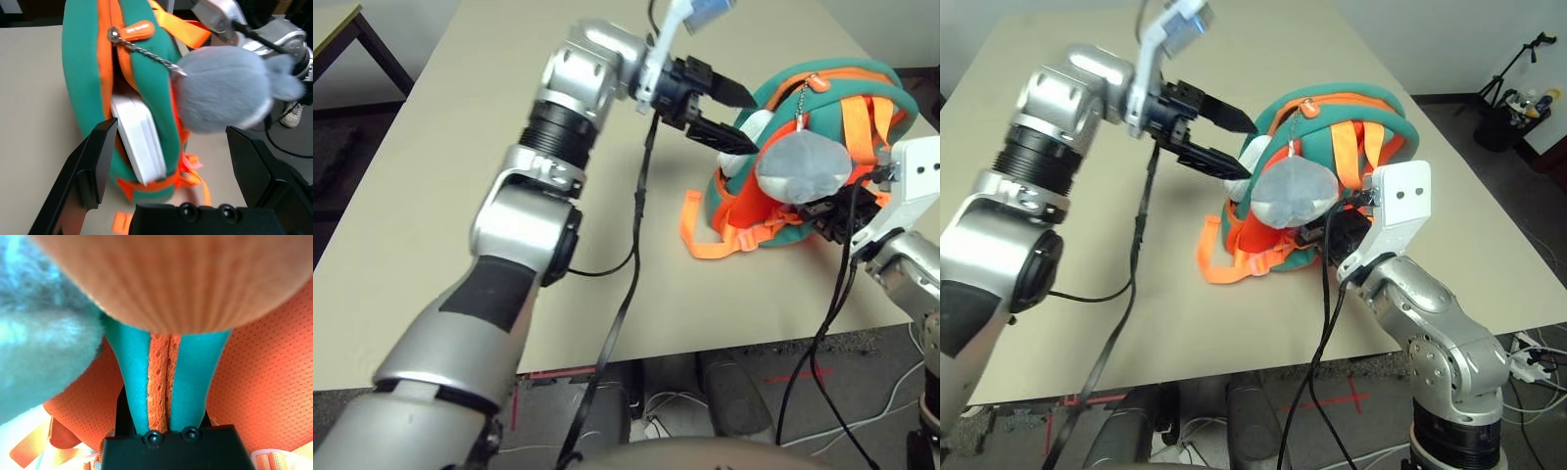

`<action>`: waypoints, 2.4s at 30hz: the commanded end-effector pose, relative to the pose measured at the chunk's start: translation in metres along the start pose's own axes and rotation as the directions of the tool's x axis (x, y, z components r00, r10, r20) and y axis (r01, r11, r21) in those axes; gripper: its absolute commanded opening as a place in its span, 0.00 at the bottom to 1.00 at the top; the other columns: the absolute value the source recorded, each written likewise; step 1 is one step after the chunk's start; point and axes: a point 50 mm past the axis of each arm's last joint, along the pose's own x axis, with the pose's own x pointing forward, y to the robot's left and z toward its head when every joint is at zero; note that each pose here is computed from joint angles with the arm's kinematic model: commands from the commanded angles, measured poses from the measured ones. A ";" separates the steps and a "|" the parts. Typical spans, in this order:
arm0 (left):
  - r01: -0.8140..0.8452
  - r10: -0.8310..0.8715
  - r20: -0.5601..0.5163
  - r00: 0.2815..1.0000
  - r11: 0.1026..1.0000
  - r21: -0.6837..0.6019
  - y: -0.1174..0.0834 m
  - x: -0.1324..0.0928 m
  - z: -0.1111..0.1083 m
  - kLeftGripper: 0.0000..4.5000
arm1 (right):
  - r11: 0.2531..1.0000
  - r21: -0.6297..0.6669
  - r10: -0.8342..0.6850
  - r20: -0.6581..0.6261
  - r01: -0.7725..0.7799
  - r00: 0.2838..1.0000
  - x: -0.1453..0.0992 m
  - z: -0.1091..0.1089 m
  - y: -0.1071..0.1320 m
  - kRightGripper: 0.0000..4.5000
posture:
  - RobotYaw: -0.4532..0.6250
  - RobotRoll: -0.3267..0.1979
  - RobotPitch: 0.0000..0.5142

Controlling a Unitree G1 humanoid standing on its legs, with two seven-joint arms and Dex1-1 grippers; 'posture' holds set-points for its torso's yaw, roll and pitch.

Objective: Put the pencil case into the backpack and zip it.

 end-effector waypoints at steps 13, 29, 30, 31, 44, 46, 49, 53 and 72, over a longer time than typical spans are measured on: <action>-0.033 0.021 -0.088 0.996 0.990 -0.141 -0.015 0.007 -0.027 1.00 | 1.000 0.000 0.031 -0.001 -0.031 1.000 0.005 -0.002 0.002 0.04 | 0.27 0.62 0.32; -0.105 0.098 -0.052 0.994 0.982 -0.157 -0.001 0.005 -0.026 0.82 | 0.999 -0.005 0.033 -0.001 -0.033 0.999 0.006 -0.001 0.002 0.04 | 0.27 0.62 0.32; -0.105 0.098 -0.053 0.994 0.982 -0.158 -0.001 0.005 -0.026 0.75 | 0.999 -0.004 0.034 -0.001 -0.034 0.999 0.006 -0.001 0.002 0.04 | 0.27 0.62 0.32; -0.106 0.100 -0.048 0.994 0.982 -0.158 -0.001 0.005 -0.026 0.67 | 0.999 -0.005 0.035 -0.001 -0.035 0.999 0.006 -0.001 0.002 0.04 | 0.27 0.62 0.32; -0.076 0.073 -0.023 0.997 0.984 -0.164 -0.002 0.013 -0.025 0.00 | 0.999 -0.003 0.035 -0.003 -0.035 0.999 0.006 -0.002 0.003 0.04 | 0.26 0.62 0.33; -0.075 0.072 -0.024 0.997 0.983 -0.165 -0.001 0.016 -0.026 0.00 | 0.999 -0.001 0.036 -0.003 -0.036 0.999 0.006 -0.003 0.004 0.04 | 0.26 0.62 0.33; -0.074 0.071 -0.025 0.997 0.983 -0.168 0.000 0.021 -0.028 0.00 | 0.999 0.001 0.036 -0.002 -0.036 0.999 0.006 -0.003 0.005 0.04 | 0.26 0.62 0.33; -0.074 0.070 -0.031 0.997 0.984 -0.165 0.002 0.026 -0.030 0.00 | 0.999 0.003 0.034 -0.001 -0.034 0.999 0.005 -0.003 0.006 0.04 | 0.25 0.62 0.34; -0.100 0.089 -0.071 0.994 0.981 -0.167 0.008 0.034 -0.044 0.00 | 0.999 0.007 0.037 0.002 -0.037 0.999 0.006 -0.003 0.007 0.04 | 0.25 0.62 0.35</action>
